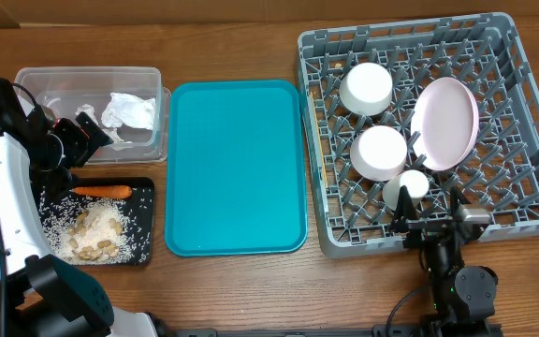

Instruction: Sort waste into correct bins and load items into the dishwasher

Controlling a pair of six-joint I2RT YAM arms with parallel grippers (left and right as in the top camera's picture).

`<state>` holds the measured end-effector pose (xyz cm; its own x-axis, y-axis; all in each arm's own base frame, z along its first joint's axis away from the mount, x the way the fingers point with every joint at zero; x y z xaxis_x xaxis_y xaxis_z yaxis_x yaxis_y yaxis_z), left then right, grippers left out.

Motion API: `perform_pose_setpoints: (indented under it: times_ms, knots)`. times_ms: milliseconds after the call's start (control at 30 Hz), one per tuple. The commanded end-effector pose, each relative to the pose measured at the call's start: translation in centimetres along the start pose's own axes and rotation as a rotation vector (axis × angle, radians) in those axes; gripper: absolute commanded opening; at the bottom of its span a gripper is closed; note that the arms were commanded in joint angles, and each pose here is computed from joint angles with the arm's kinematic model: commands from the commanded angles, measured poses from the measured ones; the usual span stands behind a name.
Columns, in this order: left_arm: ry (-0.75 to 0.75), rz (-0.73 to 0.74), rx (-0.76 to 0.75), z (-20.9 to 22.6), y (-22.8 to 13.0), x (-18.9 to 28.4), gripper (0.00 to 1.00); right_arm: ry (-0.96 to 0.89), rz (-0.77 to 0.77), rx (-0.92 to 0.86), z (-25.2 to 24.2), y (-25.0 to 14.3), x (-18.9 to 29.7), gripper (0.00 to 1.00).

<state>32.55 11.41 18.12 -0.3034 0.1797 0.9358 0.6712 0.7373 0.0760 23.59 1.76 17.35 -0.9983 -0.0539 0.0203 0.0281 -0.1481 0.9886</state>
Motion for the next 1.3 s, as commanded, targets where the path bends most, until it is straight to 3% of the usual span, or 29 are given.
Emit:
perform_pose_setpoints:
  times_ms: [0, 200, 1267]
  knots:
    - [-0.011, -0.027, -0.033, -0.47, 0.36, 0.80, 1.00, 0.035, -0.001, 0.221, 0.50, -0.31, 0.01, 1.00]
    - [-0.011, -0.027, -0.033, -0.48, 0.36, 0.80, 1.00, 0.035, -0.002, 0.303, 0.50, -0.31, 0.01, 1.00]
    - [-0.011, -0.027, -0.033, -0.47, 0.36, 0.80, 1.00, 0.058, 0.001, 0.300, 0.85, -0.44, 0.03, 1.00]
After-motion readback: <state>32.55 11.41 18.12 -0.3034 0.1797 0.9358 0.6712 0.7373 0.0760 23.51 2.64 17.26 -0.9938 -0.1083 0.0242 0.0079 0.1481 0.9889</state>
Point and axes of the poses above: each gripper's point midway between its finger pads, its own x axis back along the fingers, its own z axis along the line the jaws close on, y = z × x, the point moved 1 cm from there along x, back along the fingers, and after that the axes turned 2 degrees about x, right-handed, at the moved point
